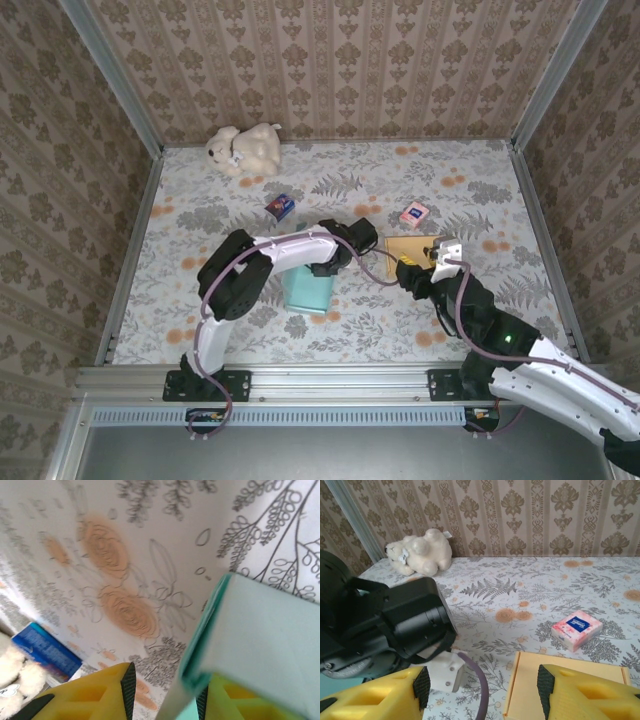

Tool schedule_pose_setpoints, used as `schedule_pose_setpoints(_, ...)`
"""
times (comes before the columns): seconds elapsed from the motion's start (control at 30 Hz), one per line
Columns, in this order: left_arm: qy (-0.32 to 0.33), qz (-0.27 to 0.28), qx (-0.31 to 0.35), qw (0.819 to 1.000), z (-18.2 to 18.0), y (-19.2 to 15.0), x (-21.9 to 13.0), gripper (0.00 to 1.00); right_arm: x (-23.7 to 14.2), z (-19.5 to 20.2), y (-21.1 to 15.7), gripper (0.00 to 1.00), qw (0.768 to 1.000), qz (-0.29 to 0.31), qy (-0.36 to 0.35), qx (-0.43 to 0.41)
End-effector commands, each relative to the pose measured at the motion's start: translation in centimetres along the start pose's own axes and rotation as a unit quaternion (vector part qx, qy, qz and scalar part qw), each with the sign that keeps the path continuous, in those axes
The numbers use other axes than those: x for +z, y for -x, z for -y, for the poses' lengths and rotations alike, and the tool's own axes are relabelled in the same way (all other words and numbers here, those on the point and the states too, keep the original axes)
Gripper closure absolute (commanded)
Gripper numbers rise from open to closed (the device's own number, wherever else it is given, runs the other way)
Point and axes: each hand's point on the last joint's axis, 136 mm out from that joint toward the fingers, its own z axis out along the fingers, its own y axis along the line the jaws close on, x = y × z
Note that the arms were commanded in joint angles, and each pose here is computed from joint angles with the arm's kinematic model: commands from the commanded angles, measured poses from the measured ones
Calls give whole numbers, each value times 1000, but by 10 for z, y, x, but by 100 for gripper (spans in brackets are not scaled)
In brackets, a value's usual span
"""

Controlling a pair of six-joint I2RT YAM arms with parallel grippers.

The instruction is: Fold the paper box

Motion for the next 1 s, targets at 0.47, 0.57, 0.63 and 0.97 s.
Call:
schedule_pose_setpoints(0.47, 91, 160, -286, 940, -79, -23, -115, 57, 3, -5, -2, 38, 1000, -8, 9, 6)
schedule_pose_setpoints(0.57, 91, 181, -396, 896, -89, -44, -142, 54, 3, -5, -2, 38, 1000, -9, 10, 6)
schedule_pose_setpoints(0.63, 86, 188, -458, 865, -89, -62, -153, 50, 3, -5, -2, 38, 1000, -8, 10, 8)
schedule_pose_setpoints(0.97, -65, 294, -606, 736, -36, -98, -181, 40, 7, -30, -5, 38, 997, -24, 72, -6)
